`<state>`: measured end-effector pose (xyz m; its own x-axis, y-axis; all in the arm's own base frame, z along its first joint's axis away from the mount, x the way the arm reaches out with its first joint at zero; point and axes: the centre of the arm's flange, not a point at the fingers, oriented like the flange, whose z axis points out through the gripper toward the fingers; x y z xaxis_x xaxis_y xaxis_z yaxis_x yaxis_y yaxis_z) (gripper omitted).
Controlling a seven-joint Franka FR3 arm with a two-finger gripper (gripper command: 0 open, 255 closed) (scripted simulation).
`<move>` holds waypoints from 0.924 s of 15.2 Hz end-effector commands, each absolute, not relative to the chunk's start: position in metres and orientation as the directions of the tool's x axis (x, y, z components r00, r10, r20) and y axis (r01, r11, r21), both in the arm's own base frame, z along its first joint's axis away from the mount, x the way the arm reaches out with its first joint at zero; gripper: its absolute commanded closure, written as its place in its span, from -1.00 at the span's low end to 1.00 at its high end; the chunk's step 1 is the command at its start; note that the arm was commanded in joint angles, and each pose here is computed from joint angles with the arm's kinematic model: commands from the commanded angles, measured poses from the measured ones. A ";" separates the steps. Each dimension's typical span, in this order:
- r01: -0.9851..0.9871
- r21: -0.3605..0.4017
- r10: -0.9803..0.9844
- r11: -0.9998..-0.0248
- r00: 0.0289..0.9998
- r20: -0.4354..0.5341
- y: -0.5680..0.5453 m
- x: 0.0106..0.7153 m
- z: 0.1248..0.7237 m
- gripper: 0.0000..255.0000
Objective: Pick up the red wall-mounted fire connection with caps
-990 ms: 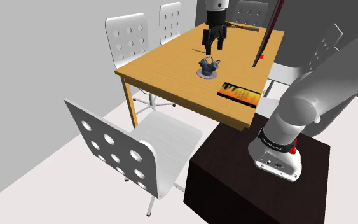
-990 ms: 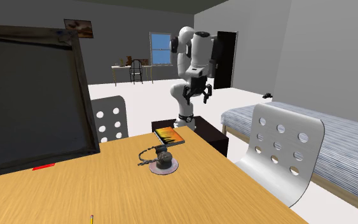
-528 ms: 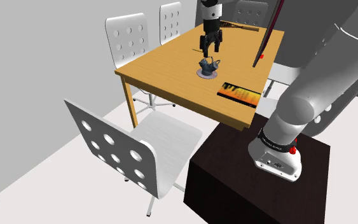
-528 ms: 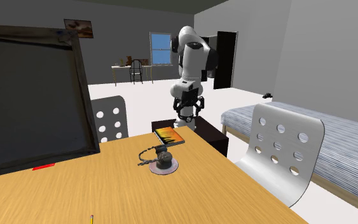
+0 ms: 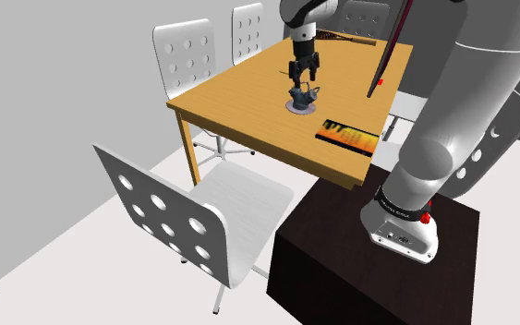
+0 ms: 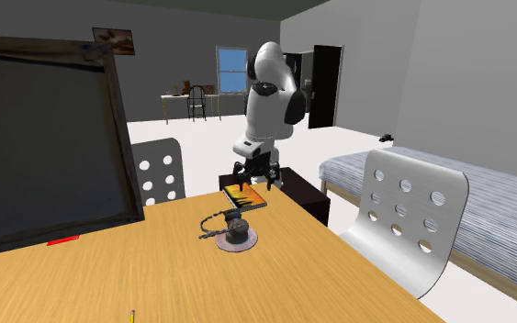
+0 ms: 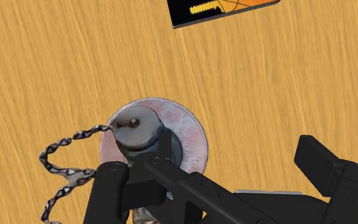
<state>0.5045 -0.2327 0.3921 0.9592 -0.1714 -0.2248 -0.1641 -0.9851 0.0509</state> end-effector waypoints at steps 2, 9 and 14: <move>-0.178 0.066 -0.189 -0.982 0.953 -0.237 -0.265 0.521 0.370 -1.00; -0.199 0.086 -0.214 -0.976 0.943 -0.254 -0.308 0.543 0.329 -1.00; -0.199 0.086 -0.214 -0.976 0.943 -0.254 -0.308 0.543 0.300 -1.00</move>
<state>0.5428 -0.3076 0.3056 0.9430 -0.2145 -0.2544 -0.1989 -0.9763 0.0856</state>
